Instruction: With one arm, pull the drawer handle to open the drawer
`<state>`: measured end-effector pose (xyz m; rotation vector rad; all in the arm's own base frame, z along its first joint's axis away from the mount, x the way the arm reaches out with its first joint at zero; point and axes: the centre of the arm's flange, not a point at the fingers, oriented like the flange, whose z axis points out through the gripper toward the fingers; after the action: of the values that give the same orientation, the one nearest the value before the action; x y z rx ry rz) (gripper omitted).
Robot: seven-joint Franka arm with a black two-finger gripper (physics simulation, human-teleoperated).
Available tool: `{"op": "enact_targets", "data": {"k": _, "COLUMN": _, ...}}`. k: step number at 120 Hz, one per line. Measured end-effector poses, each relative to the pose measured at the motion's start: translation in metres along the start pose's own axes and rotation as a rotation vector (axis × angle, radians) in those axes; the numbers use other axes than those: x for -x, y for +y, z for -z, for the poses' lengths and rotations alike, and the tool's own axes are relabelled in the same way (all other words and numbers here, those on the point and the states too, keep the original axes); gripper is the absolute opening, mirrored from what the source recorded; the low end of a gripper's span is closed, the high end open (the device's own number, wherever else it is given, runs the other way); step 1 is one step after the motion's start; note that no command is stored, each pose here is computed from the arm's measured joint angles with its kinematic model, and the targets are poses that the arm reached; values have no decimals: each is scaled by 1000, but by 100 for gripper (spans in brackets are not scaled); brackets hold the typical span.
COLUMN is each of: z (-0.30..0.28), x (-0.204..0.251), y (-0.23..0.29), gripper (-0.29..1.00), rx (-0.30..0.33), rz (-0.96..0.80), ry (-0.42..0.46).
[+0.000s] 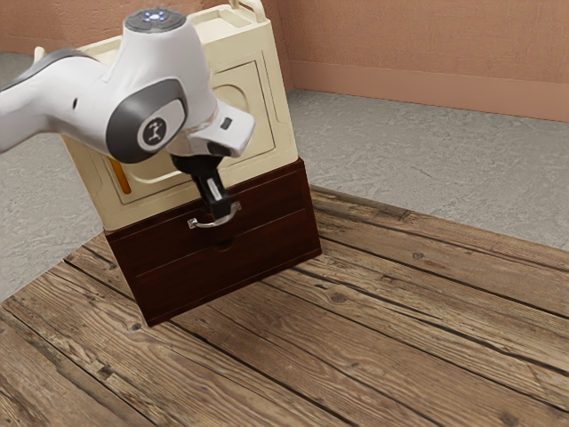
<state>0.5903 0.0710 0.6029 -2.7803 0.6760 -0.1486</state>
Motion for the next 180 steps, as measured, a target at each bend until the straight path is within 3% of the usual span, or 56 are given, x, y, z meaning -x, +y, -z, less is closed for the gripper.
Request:
{"op": "enact_targets", "data": {"k": 127, "z": -34, "x": -5, "y": 10, "gripper": 16, "rx": 7, "rz": -2, "ry": -11}}
{"op": "enact_targets", "data": {"k": 180, "z": -28, "x": -1, "y": 29, "gripper": 2, "rx": 4, "rz": -26, "ry": -12}}
